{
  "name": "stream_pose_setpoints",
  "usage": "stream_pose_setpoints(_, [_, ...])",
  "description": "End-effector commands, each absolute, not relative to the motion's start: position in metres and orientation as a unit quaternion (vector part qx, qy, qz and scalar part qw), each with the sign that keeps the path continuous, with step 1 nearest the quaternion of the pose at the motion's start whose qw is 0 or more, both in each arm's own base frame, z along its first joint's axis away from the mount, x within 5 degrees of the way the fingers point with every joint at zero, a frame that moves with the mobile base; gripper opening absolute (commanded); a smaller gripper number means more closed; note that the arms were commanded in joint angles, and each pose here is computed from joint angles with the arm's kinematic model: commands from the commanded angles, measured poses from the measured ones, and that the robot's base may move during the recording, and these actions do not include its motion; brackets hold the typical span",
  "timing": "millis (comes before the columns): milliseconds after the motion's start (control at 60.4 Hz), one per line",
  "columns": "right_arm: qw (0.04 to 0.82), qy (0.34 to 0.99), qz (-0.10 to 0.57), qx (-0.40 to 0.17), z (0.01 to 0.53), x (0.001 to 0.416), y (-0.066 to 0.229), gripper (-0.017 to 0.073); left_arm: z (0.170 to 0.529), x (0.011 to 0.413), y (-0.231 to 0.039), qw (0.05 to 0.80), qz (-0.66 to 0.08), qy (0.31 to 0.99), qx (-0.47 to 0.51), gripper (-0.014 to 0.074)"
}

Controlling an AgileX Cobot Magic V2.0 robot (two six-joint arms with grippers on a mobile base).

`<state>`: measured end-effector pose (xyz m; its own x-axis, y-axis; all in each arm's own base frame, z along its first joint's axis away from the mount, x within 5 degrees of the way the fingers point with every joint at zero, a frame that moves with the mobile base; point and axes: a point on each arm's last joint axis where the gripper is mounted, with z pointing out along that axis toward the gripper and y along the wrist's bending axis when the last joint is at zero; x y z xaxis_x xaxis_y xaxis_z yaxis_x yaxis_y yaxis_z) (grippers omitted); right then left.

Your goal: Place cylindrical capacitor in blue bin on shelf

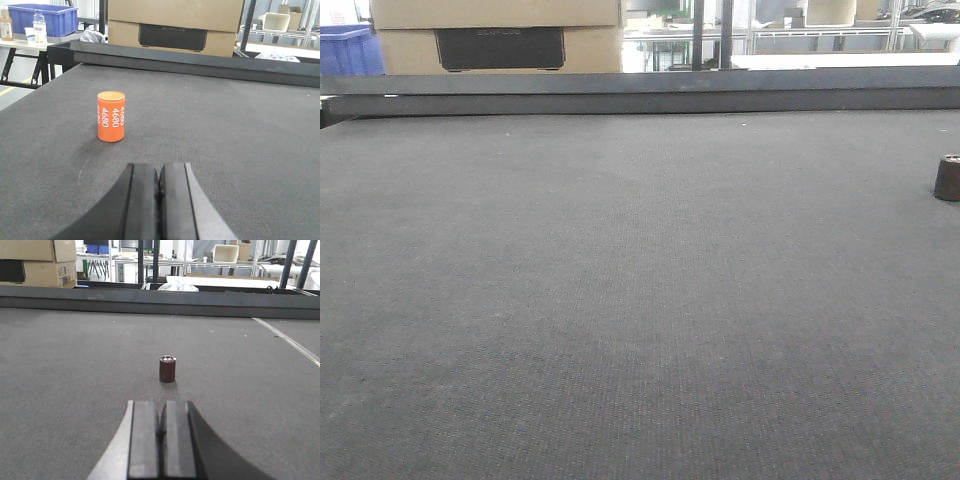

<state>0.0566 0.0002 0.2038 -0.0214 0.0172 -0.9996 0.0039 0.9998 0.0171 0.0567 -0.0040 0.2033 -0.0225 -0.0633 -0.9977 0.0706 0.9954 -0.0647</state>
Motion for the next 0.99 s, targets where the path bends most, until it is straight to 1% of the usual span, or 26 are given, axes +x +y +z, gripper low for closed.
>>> stream_pose_setpoints(0, [0.707,0.707,0.003,0.004,0.205,0.056,0.0,-0.0151,0.206,0.056,-0.004,0.708,-0.049,0.705,0.002,-0.0111])
stream_pose_setpoints(282, [0.707,0.707,0.003,0.004,0.205,0.056,0.0,-0.0151,0.206,0.056,-0.004,0.708,-0.049,0.705,0.002,-0.0111])
stream_pose_setpoints(530, [0.713,0.701,0.002,0.005,0.207,0.056,0.0,-0.0151,0.209,0.056,-0.004,0.721,-0.047,0.691,-0.001,-0.0111])
stream_pose_setpoints(696, [0.734,0.679,0.0,0.007,0.212,0.056,-0.001,-0.0151,0.218,0.055,-0.004,0.754,-0.05,0.655,0.0,-0.0111])
stream_pose_setpoints(762, [0.753,0.658,0.0,0.01,0.217,0.056,-0.001,-0.0151,0.223,0.055,-0.004,0.77,-0.051,0.636,0.0,-0.0111])
stream_pose_setpoints(861, [0.784,0.619,0.012,0.03,0.226,0.054,-0.003,-0.0151,0.229,0.053,-0.004,0.794,-0.053,0.606,0.001,-0.0111])
stream_pose_setpoints(911, [0.795,0.605,0.023,0.04,0.239,0.051,-0.003,-0.0151,0.241,0.051,-0.004,0.802,-0.054,0.596,0.001,-0.0111])
stream_pose_setpoints(977, [0.808,0.588,0.028,0.037,0.265,0.044,-0.002,-0.0151,0.261,0.046,-0.003,0.809,-0.054,0.585,0.0,-0.0111])
